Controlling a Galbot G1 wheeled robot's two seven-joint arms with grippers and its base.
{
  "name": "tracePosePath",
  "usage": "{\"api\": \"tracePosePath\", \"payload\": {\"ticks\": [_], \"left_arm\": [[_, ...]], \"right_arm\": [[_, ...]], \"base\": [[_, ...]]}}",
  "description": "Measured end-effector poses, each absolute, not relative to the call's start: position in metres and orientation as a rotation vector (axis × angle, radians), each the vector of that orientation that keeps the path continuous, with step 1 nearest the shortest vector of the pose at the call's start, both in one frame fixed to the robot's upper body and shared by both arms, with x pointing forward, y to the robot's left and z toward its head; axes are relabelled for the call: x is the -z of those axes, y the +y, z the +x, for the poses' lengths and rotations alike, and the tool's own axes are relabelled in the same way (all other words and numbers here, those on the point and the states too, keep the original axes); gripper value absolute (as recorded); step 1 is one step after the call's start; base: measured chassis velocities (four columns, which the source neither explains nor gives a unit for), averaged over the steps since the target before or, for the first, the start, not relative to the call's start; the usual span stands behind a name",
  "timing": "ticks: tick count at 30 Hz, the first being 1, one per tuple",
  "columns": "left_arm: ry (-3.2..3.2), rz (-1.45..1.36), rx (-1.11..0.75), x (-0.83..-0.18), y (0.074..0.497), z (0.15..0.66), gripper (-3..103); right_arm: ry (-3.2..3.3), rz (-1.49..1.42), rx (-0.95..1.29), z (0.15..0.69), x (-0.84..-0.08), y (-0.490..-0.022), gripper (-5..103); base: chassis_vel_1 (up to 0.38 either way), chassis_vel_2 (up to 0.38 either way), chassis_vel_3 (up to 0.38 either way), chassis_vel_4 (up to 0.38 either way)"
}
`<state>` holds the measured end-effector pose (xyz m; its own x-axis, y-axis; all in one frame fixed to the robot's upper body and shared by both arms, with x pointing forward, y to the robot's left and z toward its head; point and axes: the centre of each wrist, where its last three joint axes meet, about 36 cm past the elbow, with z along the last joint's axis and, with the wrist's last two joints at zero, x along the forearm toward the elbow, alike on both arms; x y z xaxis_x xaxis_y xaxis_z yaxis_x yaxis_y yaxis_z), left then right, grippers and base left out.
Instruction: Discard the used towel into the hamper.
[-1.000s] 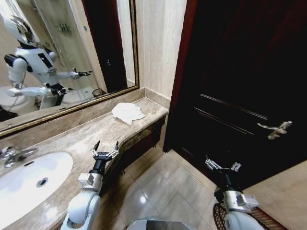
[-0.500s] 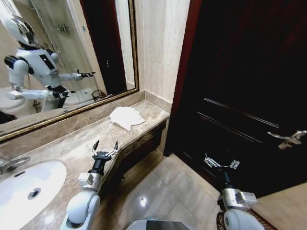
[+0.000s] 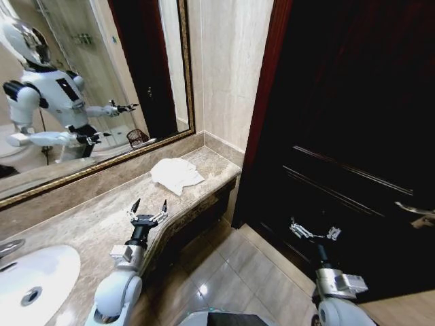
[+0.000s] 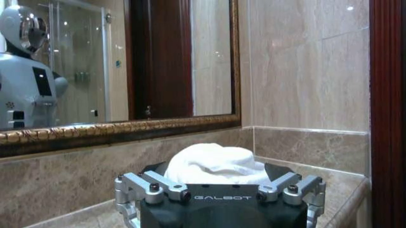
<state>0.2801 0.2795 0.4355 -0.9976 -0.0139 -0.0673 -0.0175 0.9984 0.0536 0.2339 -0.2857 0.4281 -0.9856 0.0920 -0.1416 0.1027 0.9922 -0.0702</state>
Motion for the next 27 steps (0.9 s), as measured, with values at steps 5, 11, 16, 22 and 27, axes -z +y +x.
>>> {"api": "tracePosePath", "payload": {"ticks": [5, 11, 16, 22, 27], "left_arm": [[3.087, 0.011, -0.087, -0.455, 0.291, 0.307, 100], [3.137, 0.01, -0.039, -0.487, 0.298, 0.34, 100], [3.204, 0.039, -0.017, -0.509, 0.312, 0.39, 100], [3.257, 0.046, -0.037, -0.541, 0.327, 0.441, 100], [3.398, 0.023, 0.01, -0.568, 0.326, 0.464, 100]], "right_arm": [[2.997, 0.156, 0.103, 0.232, -0.427, -0.287, 100], [3.002, 0.159, 0.095, 0.229, -0.425, -0.288, 100], [3.002, 0.157, 0.096, 0.228, -0.425, -0.288, 100], [2.998, 0.163, 0.102, 0.225, -0.428, -0.289, 100], [3.005, 0.173, 0.1, 0.223, -0.425, -0.291, 100]], "base": [[0.0, 0.0, 0.0, 0.0], [0.0, 0.0, 0.0, 0.0], [0.0, 0.0, 0.0, 0.0], [0.0, 0.0, 0.0, 0.0], [0.0, 0.0, 0.0, 0.0]]}}
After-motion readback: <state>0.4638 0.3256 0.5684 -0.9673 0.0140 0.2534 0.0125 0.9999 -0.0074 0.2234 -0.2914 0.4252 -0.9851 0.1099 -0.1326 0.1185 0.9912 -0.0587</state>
